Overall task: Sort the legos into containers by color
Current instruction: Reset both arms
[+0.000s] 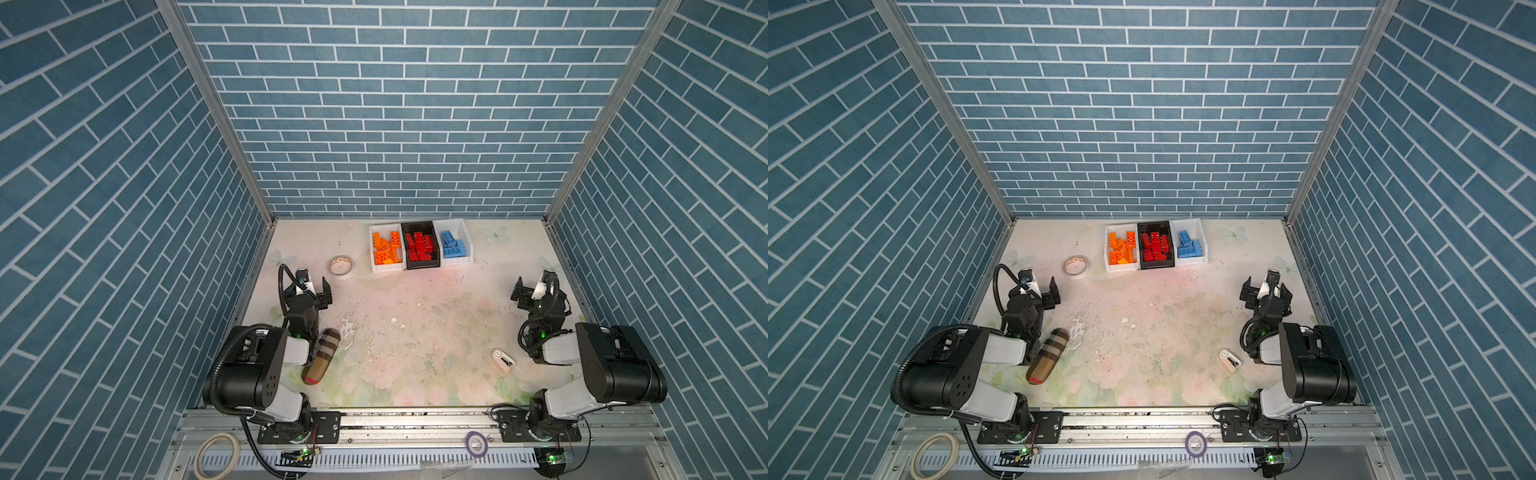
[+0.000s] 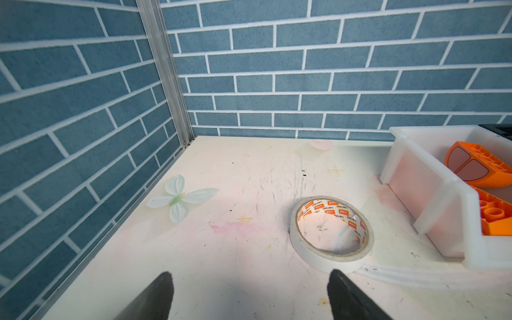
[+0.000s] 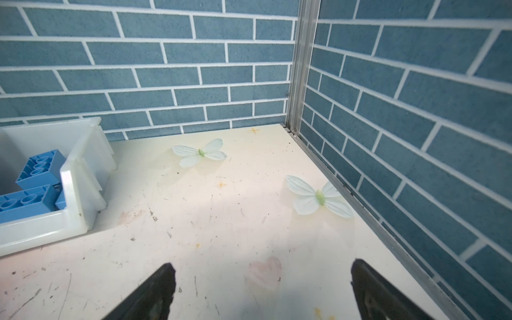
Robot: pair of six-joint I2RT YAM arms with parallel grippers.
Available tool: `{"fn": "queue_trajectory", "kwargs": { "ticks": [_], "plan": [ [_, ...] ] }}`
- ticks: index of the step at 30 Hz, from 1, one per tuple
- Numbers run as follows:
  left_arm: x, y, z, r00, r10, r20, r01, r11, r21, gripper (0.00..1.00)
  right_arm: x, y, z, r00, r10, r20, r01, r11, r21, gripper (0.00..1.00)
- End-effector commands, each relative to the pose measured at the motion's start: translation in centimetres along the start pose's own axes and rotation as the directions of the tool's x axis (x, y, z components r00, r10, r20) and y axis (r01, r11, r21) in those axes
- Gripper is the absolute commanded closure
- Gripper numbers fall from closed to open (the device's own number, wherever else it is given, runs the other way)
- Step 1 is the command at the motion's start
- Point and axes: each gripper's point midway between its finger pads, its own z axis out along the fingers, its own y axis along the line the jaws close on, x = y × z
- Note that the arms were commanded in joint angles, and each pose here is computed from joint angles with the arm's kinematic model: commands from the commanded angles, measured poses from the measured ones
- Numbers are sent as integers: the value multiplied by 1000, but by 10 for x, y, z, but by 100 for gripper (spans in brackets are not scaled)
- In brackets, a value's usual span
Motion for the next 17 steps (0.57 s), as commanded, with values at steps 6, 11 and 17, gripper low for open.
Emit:
{"fn": "queue_trajectory", "kwargs": {
  "ticks": [6, 11, 17],
  "plan": [
    [-4, 0, 1, 1000, -9, 14, 9, 1000, 4, 12, -1, 4, -1, 1000, 17, 4, -17, 1000, -26, 1],
    [-5, -1, 1, 1000, -9, 15, 9, 1000, 5, 11, 0, 12, 1, 1000, -8, -3, 8, 997, -72, 1],
    [-4, -1, 1, 1000, -9, 15, 9, 1000, 5, 11, 0, 11, 0, 1000, 9, -3, -9, 997, -71, 1]
  ]
}}
